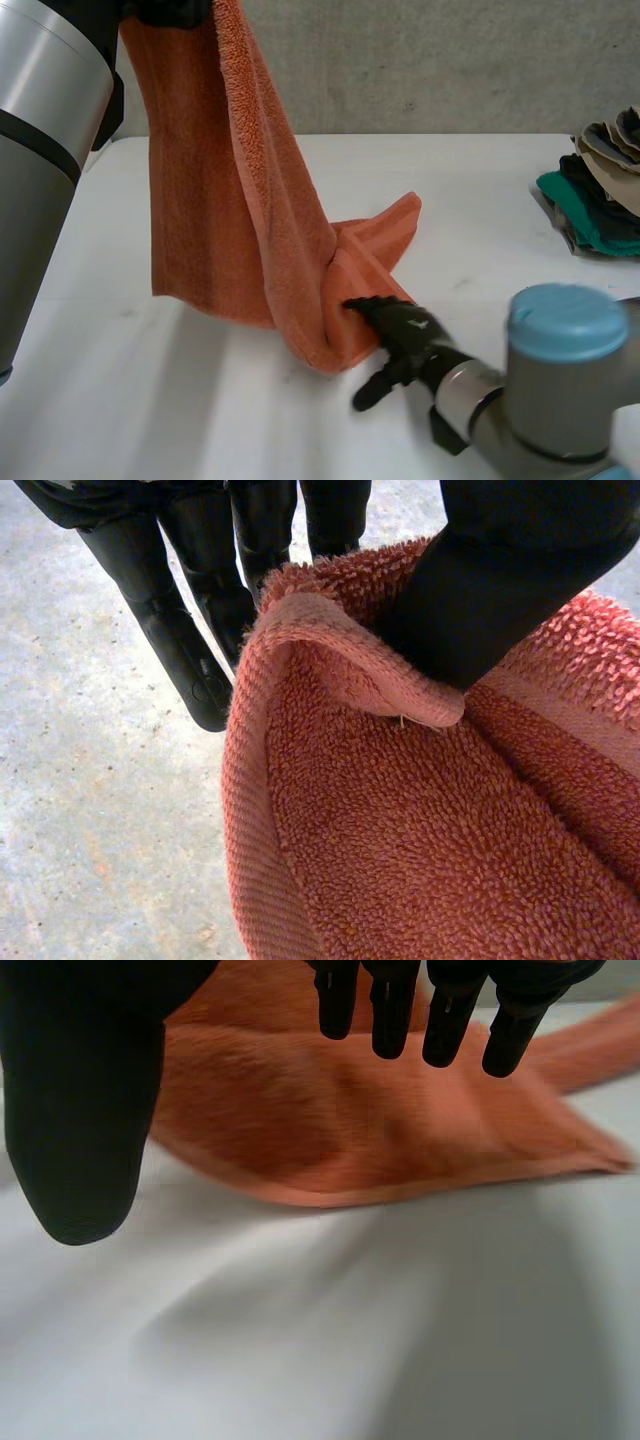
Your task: Fold the laundry.
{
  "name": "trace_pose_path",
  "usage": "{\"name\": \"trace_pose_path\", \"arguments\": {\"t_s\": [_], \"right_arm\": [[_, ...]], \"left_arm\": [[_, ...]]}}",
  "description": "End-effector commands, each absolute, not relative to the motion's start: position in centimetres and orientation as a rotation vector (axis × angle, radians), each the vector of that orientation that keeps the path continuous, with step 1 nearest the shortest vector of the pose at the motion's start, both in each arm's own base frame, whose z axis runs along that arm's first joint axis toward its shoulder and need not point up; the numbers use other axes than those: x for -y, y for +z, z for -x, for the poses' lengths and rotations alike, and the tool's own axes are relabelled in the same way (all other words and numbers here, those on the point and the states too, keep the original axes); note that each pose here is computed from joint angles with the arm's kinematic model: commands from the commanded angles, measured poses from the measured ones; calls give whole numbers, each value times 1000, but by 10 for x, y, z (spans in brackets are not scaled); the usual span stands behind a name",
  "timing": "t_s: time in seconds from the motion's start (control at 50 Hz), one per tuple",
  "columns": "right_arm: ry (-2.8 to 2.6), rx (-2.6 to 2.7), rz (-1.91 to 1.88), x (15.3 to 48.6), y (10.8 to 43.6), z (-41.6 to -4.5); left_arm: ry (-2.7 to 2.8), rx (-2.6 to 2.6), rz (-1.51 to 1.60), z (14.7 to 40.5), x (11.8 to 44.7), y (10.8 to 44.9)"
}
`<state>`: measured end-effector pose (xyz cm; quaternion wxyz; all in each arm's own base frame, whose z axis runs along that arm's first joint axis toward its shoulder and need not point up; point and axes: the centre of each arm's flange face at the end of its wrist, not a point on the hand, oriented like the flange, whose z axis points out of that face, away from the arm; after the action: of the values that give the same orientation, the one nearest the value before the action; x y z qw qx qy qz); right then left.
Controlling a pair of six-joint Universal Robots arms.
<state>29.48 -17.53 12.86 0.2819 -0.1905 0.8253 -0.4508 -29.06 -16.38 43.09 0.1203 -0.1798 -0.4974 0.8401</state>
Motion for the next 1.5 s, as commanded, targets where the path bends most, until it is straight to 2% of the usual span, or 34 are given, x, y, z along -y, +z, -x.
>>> {"name": "trace_pose_path", "arguments": {"t_s": [0.02,0.12,0.2,0.26,0.28,0.3,0.36,0.44,0.52,0.6,0.66,0.8,0.84,0.92,0.96,0.98,1.0,1.02,1.08,1.1,1.14,1.18,1.24,1.34,1.38,1.4,1.5], "right_arm": [[-1344,-2136,509,178,113,-329],[-1513,-2223,376,197,101,-330],[-1639,-2233,270,211,107,-321],[-1756,-2165,236,227,141,-309],[-1850,-2124,262,241,168,-296],[-1904,-2114,293,250,181,-287],[-2100,-2079,570,272,226,-258],[-2207,-2058,1029,272,273,-239],[-2190,-2165,1284,260,308,-229],[-2084,-2236,1421,250,324,-224],[-2008,-2269,1488,249,320,-222],[-1699,-2344,1848,272,258,-231],[-1670,-2353,1880,285,241,-237],[-1925,-2339,1820,325,238,-252],[-2114,-2304,1757,342,250,-257],[-2376,-2214,1643,359,274,-262],[-2482,-2166,1587,364,285,-263],[-2600,-2102,1521,370,298,-265],[-2989,-1808,1285,381,341,-270],[-3063,-1742,1225,381,353,-270],[-3232,-1561,1081,374,382,-268],[-3274,-1500,1047,368,390,-267],[-3237,-1481,1107,359,383,-268],[-3081,-1591,1253,349,350,-266],[-2938,-1710,1331,344,323,-263],[-2880,-1755,1357,342,313,-261],[-2435,-1938,1476,323,248,-259]], "left_arm": [[2457,1451,521,290,163,432],[2453,1458,519,289,163,430],[2449,1490,512,286,166,424],[2449,1534,511,284,169,416],[2452,1544,512,282,170,414],[2455,1554,511,280,171,413],[2465,1619,509,271,180,402],[2477,1759,501,252,202,380],[2448,1932,501,233,220,352],[2318,2083,601,230,224,316],[2171,2198,725,236,228,280],[1969,2368,915,247,249,217],[1996,2350,927,252,259,215],[2214,2188,886,268,293,246],[2406,2028,826,276,314,285],[2474,1963,793,278,320,300],[2549,1885,757,280,324,318],[2692,1717,684,284,330,353],[2863,1467,534,282,336,402],[2942,1331,448,280,335,428],[2993,1227,393,278,333,444],[3025,1154,349,277,331,455],[3016,1172,351,277,331,451],[2874,1399,432,273,329,401],[2826,1487,454,267,329,381],[2763,1586,484,263,327,356],[2601,1809,566,257,317,289]]}}
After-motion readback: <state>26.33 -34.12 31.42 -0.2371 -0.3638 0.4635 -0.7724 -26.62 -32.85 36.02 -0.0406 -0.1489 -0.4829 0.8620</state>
